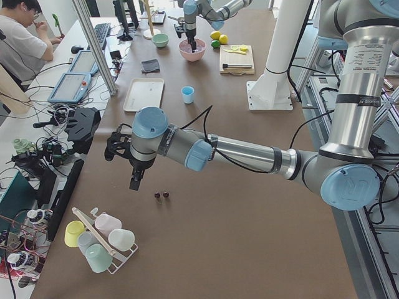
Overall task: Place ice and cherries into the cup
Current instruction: 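Move the right gripper over the pink bowl and lower into the ice, then close the right gripper on an ice cube and lift it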
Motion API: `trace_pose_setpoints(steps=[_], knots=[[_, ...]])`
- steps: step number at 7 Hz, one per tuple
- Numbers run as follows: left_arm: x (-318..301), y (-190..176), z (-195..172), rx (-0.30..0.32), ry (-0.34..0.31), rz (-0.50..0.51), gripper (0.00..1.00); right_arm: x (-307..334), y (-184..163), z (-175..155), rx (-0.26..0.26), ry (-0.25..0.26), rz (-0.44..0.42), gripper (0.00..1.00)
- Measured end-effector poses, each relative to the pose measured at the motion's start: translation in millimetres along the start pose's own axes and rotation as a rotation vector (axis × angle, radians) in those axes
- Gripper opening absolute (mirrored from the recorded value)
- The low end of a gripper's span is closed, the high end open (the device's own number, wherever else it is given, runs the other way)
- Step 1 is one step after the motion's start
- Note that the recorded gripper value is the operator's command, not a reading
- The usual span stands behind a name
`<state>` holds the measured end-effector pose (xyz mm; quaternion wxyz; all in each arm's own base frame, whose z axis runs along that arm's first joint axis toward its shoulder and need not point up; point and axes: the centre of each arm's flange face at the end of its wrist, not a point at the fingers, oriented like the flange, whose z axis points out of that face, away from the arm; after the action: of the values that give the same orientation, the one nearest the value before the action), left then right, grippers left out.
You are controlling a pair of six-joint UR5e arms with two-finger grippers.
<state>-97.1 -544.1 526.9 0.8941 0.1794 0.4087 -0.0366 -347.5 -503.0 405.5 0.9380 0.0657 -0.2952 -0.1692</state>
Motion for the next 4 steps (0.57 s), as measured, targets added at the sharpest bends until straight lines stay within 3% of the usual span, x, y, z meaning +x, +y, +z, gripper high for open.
trace_pose_setpoints(steps=[2, 3, 4], knots=[[-1, 7, -1, 0.012, 0.003, 0.01, 0.98, -8, 2, 8, 0.004, 0.007, -0.021, 0.98], [-1, 8, -1, 0.014, 0.003, 0.013, 0.98, -5, 4, 18, 0.018, 0.008, -0.032, 0.89], [-1, 8, -1, 0.016, 0.004, 0.014, 0.98, 0, 7, 27, 0.037, 0.002, -0.041, 0.68]])
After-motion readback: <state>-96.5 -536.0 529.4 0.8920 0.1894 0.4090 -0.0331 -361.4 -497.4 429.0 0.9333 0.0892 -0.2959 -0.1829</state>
